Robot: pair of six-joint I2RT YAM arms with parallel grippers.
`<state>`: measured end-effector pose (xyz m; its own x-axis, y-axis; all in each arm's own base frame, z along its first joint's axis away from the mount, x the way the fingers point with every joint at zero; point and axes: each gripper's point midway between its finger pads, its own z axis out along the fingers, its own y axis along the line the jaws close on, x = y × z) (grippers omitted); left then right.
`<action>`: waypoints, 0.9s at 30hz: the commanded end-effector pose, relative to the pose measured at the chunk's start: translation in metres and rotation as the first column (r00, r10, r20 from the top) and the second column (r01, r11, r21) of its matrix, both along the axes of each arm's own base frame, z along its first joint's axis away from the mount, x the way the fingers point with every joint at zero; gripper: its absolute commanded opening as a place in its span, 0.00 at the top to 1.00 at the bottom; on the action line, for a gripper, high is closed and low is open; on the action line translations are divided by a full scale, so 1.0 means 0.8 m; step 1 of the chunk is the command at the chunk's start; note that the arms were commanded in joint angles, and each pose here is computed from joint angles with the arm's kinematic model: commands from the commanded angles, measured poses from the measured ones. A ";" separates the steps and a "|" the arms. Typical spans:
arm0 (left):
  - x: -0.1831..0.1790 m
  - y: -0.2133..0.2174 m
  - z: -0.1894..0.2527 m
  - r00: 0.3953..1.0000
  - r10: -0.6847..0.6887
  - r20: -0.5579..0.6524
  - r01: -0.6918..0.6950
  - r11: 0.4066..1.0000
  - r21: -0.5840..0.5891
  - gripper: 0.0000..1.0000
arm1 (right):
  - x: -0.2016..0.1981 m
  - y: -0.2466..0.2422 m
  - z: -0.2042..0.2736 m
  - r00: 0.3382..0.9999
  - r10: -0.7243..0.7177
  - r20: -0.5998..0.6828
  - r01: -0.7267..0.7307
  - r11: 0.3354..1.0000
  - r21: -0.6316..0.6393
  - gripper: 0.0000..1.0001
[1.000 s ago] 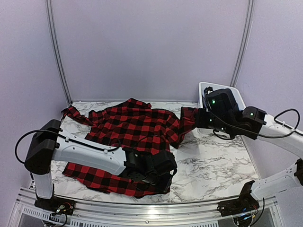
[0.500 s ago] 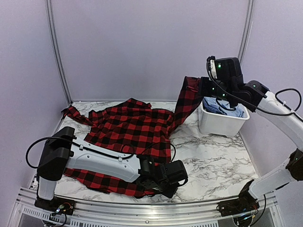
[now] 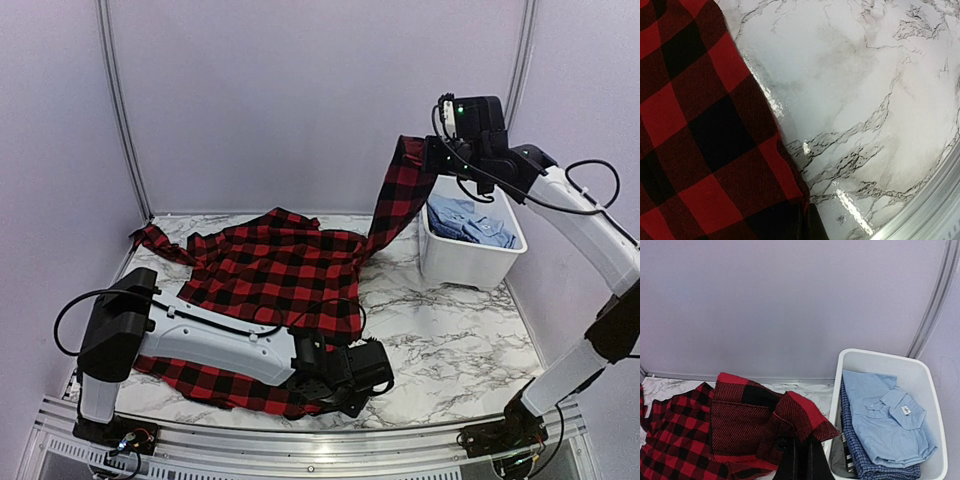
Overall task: Fold and stack the long sleeve shirts
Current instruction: Pick up the shirt from the center of the board, then fold the corner of the shirt at the center of the board.
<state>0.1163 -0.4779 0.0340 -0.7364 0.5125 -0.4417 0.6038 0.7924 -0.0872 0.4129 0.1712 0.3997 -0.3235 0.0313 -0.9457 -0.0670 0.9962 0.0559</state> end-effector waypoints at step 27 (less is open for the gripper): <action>-0.014 0.052 0.124 1.000 -0.006 -0.001 0.006 0.964 -0.264 1.00 | 0.094 -0.029 0.065 0.955 0.117 0.273 -0.079 0.986 -0.149 1.00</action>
<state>0.1036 -0.4430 0.1211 -0.7153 0.4268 -0.5534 0.6327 0.7317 -0.2535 0.4975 0.1015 0.4510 -0.0993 -0.1227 -0.9875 0.0668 0.9893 -0.1297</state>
